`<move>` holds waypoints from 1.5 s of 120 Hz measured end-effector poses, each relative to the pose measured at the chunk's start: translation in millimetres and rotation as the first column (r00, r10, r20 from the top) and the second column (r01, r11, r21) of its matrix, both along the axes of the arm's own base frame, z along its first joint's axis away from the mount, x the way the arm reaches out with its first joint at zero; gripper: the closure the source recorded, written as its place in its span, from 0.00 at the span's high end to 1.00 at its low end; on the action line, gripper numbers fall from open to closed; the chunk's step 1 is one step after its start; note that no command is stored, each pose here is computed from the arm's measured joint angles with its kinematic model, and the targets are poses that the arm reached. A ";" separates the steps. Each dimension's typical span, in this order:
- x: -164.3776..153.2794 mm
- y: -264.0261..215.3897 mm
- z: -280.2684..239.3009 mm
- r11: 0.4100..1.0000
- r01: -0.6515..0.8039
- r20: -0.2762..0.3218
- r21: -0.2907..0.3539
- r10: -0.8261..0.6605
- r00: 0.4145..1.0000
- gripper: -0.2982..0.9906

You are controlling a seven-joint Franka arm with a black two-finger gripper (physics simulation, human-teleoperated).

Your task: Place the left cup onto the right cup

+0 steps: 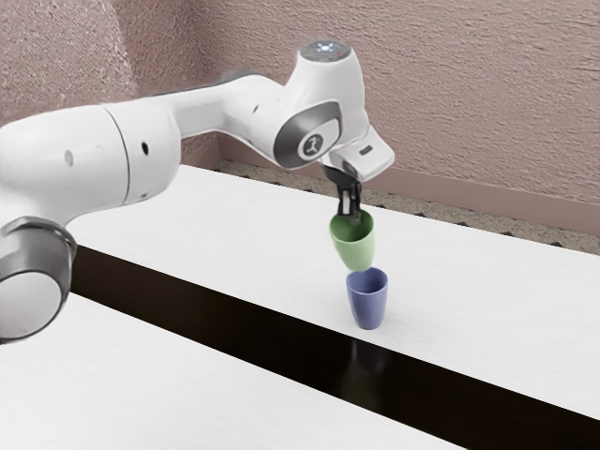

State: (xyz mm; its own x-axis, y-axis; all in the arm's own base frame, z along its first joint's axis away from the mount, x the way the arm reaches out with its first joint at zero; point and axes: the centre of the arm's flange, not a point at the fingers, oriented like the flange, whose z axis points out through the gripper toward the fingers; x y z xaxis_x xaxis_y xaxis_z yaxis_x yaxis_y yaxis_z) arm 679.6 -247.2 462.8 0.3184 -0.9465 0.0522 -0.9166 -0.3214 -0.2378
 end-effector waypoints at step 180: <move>8.8 -1.7 -46.1 1.000 0.005 -0.070 0.000 -0.005 0.998 0.16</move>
State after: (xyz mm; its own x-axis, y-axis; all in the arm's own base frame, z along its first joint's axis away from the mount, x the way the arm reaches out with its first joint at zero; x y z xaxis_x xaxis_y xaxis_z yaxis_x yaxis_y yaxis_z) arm 688.4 -248.9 416.7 0.3163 -0.9482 0.0295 -0.9327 -0.3165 -0.1727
